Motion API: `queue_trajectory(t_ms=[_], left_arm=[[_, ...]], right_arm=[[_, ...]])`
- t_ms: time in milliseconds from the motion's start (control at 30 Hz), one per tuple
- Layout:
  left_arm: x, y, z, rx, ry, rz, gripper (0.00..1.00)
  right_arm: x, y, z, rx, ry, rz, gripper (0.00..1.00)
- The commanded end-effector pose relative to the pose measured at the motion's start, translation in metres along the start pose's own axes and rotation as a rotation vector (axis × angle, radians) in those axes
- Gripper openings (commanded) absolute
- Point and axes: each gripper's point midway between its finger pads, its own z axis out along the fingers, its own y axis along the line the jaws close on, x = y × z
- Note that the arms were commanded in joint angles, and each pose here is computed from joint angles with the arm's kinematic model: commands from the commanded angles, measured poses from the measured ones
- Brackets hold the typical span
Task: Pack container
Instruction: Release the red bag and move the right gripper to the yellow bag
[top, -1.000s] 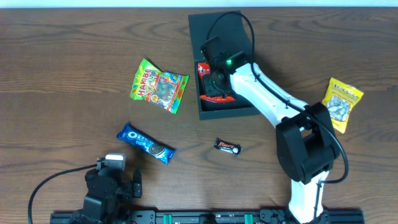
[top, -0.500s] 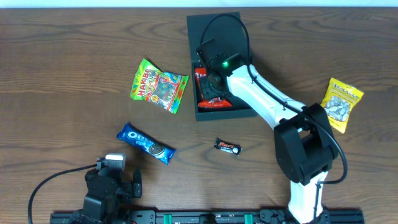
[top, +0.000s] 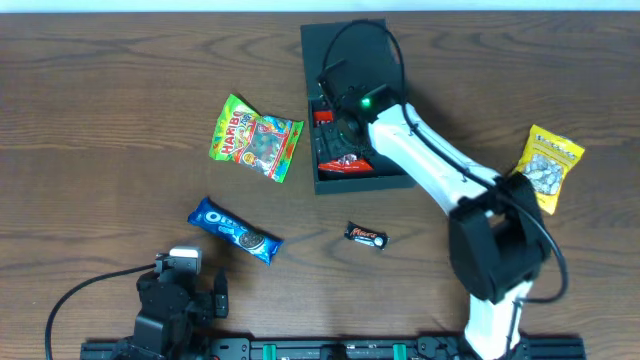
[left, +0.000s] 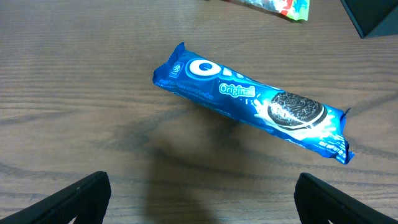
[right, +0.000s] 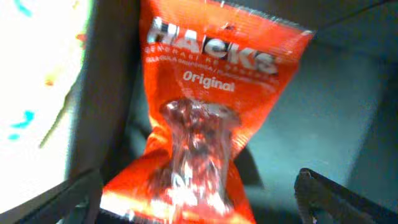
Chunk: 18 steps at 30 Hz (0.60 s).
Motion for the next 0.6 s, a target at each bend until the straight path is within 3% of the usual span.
queue_trajectory(t_ms=[0, 200, 300, 433, 567], left_arm=[[0.015, 0.006, 0.001, -0.032, 0.058, 0.015, 0.95], [0.015, 0.006, 0.001, -0.032, 0.058, 0.015, 0.95], [0.015, 0.006, 0.001, -0.032, 0.058, 0.015, 0.95], [0.015, 0.006, 0.001, -0.032, 0.058, 0.015, 0.95], [0.015, 0.006, 0.001, -0.032, 0.058, 0.015, 0.96]], right_arm=[[-0.022, -0.005, -0.062, -0.005, -0.143, -0.018, 0.99], [-0.023, -0.029, -0.160, 0.025, -0.314, 0.028, 0.99], [-0.013, -0.070, -0.204, 0.106, -0.383, 0.119, 0.99], [0.015, -0.134, -0.227, 0.198, -0.357, 0.273, 0.99], [0.064, -0.211, -0.229, 0.303, -0.236, 0.552, 0.99]])
